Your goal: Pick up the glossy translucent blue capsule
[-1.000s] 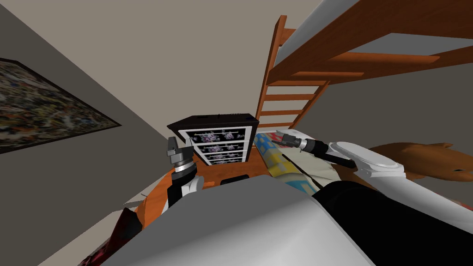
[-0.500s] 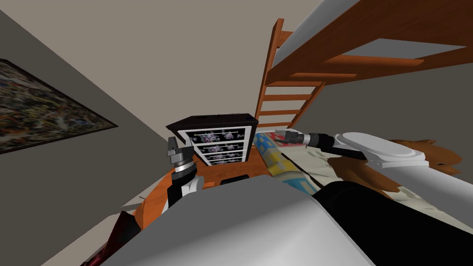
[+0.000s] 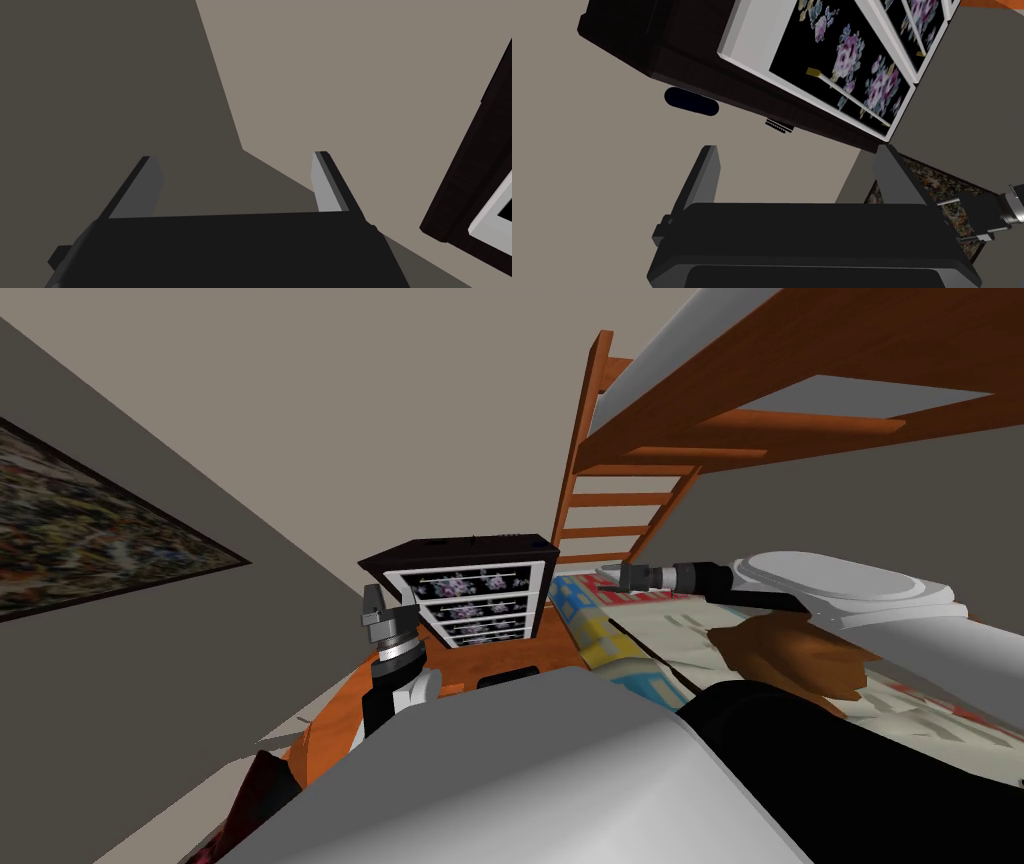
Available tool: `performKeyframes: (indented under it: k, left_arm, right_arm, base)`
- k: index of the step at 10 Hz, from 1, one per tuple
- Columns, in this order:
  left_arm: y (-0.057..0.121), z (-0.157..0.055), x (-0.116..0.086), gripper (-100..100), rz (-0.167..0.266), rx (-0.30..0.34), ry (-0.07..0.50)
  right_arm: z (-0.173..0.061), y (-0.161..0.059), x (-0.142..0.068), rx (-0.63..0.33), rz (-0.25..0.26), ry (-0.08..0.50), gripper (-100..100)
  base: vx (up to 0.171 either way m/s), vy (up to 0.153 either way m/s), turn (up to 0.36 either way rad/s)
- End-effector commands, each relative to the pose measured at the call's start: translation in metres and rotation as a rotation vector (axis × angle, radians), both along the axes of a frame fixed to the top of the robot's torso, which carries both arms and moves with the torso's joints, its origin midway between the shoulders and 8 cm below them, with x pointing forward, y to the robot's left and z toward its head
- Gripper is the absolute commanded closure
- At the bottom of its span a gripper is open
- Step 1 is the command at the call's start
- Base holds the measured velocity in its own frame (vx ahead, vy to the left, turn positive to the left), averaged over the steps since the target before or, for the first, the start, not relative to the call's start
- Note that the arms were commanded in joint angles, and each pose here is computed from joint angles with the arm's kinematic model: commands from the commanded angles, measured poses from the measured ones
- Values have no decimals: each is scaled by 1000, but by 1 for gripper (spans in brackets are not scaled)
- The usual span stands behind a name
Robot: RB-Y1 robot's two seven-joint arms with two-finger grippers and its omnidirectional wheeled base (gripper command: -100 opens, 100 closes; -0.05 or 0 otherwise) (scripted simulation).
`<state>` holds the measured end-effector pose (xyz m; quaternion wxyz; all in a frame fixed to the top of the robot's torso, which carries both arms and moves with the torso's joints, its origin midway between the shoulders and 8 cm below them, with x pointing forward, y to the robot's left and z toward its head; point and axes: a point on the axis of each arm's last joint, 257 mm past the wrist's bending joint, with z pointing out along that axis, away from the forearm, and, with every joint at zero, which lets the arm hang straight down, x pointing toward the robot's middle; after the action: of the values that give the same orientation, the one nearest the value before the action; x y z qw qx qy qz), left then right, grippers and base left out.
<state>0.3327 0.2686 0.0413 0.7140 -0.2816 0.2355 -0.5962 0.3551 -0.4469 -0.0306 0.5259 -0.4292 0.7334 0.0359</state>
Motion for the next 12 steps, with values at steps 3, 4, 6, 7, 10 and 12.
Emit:
performKeyframes:
  k: [3, 4, 6, 7, 10, 12]
  left_arm:
    - [0, 0, 0, 0, 0, 0, 0]
    - [0, 0, 0, 0, 0, 0, 0]
    - [0, 0, 0, 0, 0, 0, 0]
    - [0, 0, 0, 0, 0, 0, 0]
    - [0, 0, 0, 0, 0, 0, 0]
    - [0, 0, 0, 0, 0, 0, 0]
  right_arm:
    - [13, -10, 8, -125, 27, 41, -100]
    - [14, -6, 11, -140, 40, 45, -100]
    - [23, -12, 17, -214, 54, 71, -100]
    - [23, -11, 17, -218, 58, 73, -100]
    - [32, -14, 24, -290, 74, 100, -100]
    - [40, -16, 31, -358, 91, 128, -100]
  base:
    - [33, 21, -23]
    - [16, 10, 3]
    - [36, 21, -13]
    - [23, 4, 1]
    - [41, 10, -5]
    - [61, 19, -3]
